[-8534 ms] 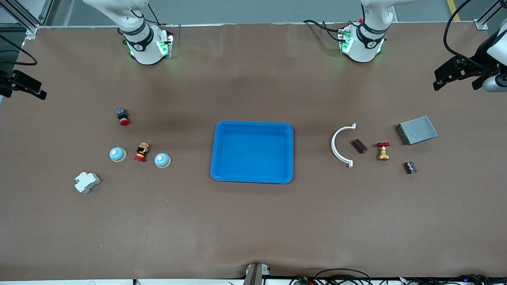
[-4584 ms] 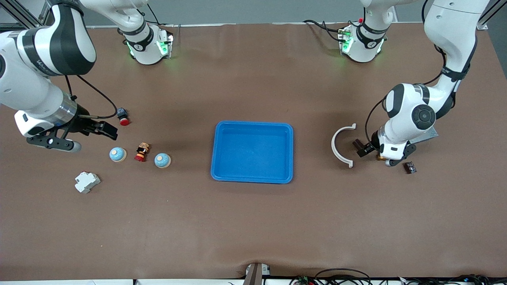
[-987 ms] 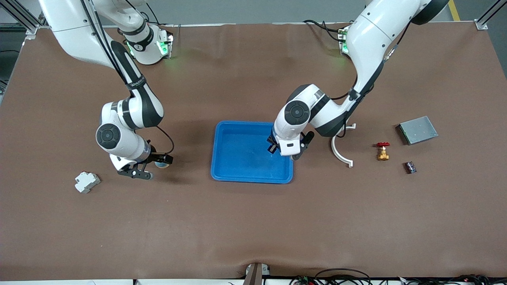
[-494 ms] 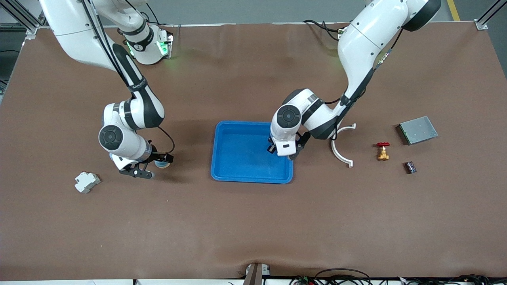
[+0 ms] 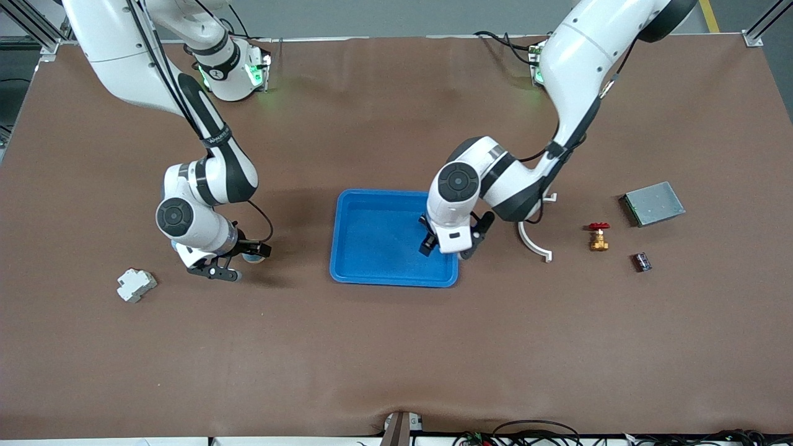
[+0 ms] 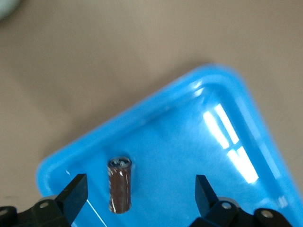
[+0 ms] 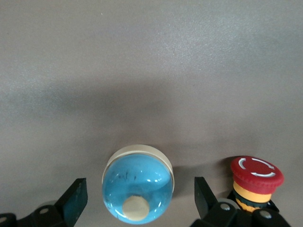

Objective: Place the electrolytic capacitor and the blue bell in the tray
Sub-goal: 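Lower the capacitor into the blue tray and open the left gripper, then withdraw the left gripper from the tray toward the brass valve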

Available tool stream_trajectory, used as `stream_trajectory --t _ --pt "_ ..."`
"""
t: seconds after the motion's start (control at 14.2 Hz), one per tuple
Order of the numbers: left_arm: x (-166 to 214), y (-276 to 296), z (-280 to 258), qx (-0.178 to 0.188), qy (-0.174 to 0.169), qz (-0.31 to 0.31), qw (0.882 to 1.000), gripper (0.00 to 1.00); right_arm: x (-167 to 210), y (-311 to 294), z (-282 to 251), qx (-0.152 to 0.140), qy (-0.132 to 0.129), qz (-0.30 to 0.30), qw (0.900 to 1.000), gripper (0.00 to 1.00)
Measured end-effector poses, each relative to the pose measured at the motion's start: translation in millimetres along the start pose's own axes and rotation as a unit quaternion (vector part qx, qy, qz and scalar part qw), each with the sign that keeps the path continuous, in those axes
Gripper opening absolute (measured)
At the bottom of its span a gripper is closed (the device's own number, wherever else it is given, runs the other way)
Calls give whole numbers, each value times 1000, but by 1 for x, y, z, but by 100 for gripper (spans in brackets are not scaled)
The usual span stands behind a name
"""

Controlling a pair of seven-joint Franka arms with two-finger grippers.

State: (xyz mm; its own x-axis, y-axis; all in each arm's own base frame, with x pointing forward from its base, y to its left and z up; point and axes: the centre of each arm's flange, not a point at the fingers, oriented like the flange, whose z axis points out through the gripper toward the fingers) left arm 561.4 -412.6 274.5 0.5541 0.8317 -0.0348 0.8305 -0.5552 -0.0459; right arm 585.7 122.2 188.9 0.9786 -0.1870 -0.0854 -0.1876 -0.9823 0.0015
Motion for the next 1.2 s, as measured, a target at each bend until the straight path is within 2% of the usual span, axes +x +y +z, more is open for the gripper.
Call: stream_trajectory --t 0.21,0.56,0.71,0.92,1.2 --pt "75 -16 -40 43 19 18 999 100 0 0 6 0 0 0 1000 100" --pt "188 -63 -68 90 14 95 991 100 0 -1 8 0 -1 -1 1000 100" --pt "232 -90 -66 105 10 125 987 100 0 -1 8 0 -2 -1 1000 95" --pt "280 -123 -51 132 15 143 981 100 0 -1 5 0 0 -1 1000 67" --pt "312 -142 -41 133 7 171 976 100 1 -3 5 0 0 -2 1000 67"
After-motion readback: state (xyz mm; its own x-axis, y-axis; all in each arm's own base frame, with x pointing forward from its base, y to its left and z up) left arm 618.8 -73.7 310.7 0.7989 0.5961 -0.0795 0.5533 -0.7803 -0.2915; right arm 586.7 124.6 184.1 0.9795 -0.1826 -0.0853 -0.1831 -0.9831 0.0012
